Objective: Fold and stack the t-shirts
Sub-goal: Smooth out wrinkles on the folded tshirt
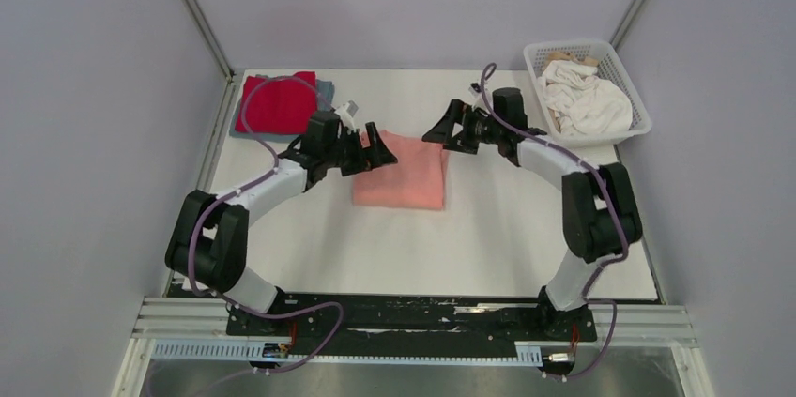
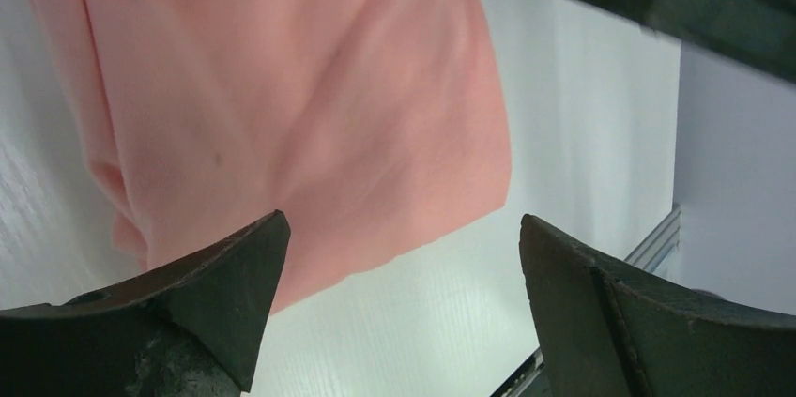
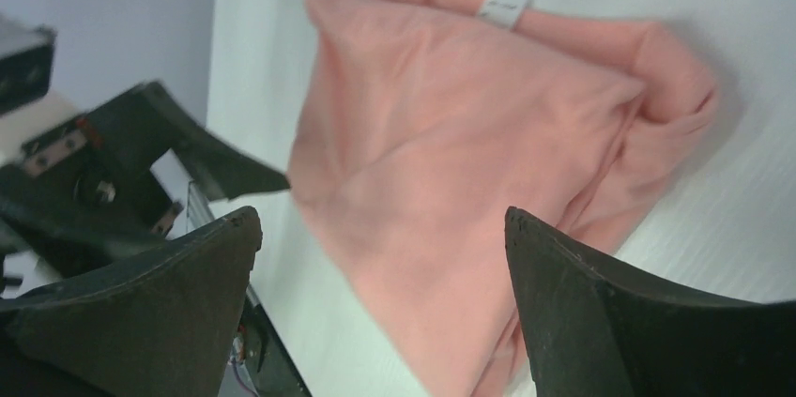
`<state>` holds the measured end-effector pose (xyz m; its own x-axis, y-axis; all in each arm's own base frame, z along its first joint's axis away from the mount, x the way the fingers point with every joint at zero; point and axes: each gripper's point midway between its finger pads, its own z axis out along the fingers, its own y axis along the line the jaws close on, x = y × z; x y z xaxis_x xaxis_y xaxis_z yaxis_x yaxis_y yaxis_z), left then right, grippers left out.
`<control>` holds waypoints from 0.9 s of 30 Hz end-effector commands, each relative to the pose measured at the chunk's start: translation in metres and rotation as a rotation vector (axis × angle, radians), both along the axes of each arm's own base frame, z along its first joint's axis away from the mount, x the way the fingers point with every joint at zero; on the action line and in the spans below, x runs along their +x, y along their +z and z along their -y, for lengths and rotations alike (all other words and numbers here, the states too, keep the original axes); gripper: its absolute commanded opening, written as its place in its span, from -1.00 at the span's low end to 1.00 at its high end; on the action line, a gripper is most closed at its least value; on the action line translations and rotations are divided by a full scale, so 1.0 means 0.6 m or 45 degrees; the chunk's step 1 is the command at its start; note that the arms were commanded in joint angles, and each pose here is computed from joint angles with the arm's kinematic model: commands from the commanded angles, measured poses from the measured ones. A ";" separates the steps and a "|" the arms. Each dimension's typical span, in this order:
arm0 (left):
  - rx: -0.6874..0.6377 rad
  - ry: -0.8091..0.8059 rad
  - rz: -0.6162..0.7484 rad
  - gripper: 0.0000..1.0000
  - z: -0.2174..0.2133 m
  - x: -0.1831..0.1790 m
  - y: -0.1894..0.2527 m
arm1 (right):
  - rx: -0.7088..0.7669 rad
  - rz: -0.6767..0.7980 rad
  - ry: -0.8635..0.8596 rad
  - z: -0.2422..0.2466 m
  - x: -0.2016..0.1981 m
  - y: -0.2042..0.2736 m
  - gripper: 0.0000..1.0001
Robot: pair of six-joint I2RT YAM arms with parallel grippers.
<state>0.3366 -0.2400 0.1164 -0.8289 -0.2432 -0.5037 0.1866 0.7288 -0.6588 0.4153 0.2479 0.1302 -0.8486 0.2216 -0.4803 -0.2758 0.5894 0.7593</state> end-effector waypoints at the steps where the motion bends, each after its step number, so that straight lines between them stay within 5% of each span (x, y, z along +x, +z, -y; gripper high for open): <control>1: -0.002 0.091 0.129 1.00 -0.015 0.072 0.068 | 0.191 0.207 0.177 -0.009 -0.099 0.099 1.00; 7: -0.009 0.031 0.108 1.00 0.010 0.154 0.049 | 0.247 0.202 0.351 -0.058 -0.199 0.087 1.00; 14: -0.009 0.081 0.038 1.00 -0.011 0.231 -0.047 | 0.192 0.071 0.353 -0.080 -0.201 -0.021 1.00; 21: 0.003 0.095 -0.097 1.00 -0.020 0.247 -0.128 | 0.021 -0.164 0.240 -0.047 -0.228 -0.164 1.00; 27: 0.017 0.077 -0.077 1.00 -0.028 0.244 -0.110 | -0.040 -0.151 0.185 -0.029 -0.236 -0.166 1.00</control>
